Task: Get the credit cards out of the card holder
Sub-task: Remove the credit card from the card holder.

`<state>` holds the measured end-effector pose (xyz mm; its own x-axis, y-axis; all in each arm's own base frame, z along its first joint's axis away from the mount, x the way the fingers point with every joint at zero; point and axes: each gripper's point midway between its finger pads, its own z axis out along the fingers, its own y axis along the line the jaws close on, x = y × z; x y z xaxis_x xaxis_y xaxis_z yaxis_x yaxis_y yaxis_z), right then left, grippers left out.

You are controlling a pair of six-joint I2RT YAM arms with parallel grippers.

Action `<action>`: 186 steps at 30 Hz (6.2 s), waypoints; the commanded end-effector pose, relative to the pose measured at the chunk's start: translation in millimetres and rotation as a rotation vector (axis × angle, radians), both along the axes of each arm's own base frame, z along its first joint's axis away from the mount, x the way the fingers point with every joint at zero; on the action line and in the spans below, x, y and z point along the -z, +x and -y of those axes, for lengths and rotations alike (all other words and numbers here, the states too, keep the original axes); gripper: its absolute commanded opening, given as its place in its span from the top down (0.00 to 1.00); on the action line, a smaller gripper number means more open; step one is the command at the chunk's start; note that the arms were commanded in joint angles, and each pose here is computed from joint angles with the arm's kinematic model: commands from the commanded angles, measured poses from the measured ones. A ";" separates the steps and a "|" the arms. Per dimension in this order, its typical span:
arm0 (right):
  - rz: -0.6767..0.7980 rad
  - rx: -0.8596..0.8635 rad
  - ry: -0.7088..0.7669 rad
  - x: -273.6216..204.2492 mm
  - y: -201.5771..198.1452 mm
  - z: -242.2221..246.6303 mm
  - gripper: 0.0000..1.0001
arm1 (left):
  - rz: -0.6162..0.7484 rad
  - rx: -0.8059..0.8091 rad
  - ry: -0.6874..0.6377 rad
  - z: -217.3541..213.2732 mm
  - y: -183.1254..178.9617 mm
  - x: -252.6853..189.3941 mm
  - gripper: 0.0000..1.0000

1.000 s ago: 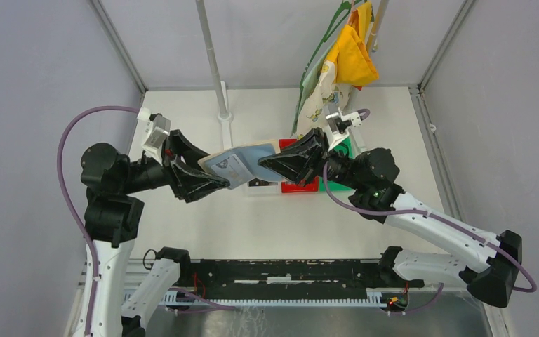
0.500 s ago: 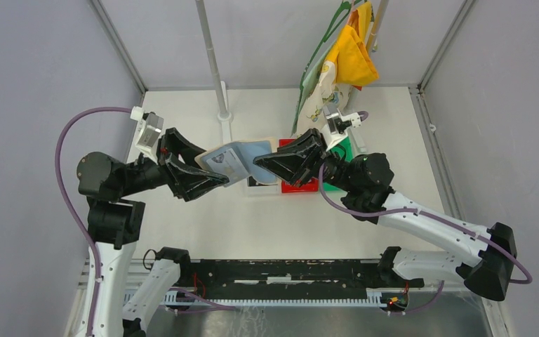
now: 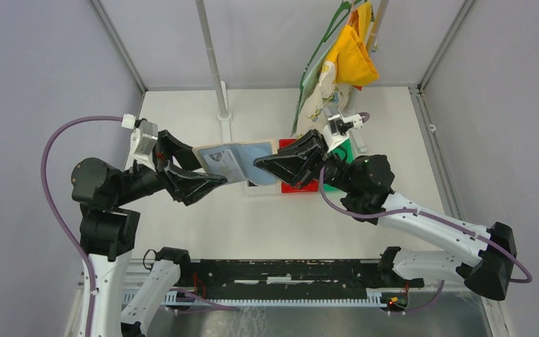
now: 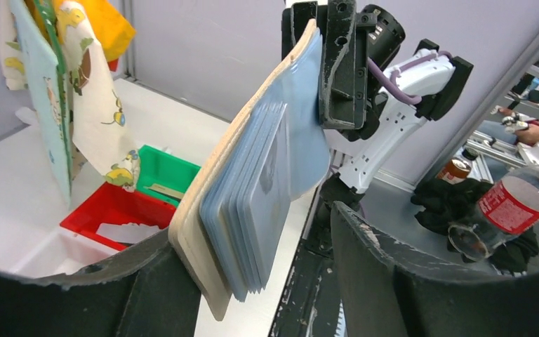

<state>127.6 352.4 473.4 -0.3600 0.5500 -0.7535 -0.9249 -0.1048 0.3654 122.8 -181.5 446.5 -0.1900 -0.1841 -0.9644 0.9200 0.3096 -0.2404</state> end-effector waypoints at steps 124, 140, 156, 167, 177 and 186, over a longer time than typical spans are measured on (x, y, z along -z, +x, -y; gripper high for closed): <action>-0.063 -0.123 -0.244 15.7 -11.0 -25.4 0.46 | -0.321 0.264 0.021 13.4 -14.3 -17.7 0.95; -0.136 -0.149 -0.139 13.2 1.2 -40.4 0.63 | -0.359 0.239 0.015 14.4 -4.2 -7.0 0.86; -0.218 -0.095 -0.100 39.4 17.0 -42.8 1.00 | -0.416 0.255 0.056 14.3 0.1 16.1 0.71; -0.240 -0.042 -0.084 54.8 19.9 -29.1 1.00 | -0.435 0.317 0.037 15.1 -8.4 2.2 0.62; -0.232 -0.046 -0.067 50.8 17.1 -25.6 1.00 | -0.424 0.300 0.031 15.2 -7.1 -1.1 0.85; -0.225 -0.052 -0.050 54.0 12.4 -18.7 1.00 | -0.420 0.303 0.023 15.0 -9.6 -5.2 0.85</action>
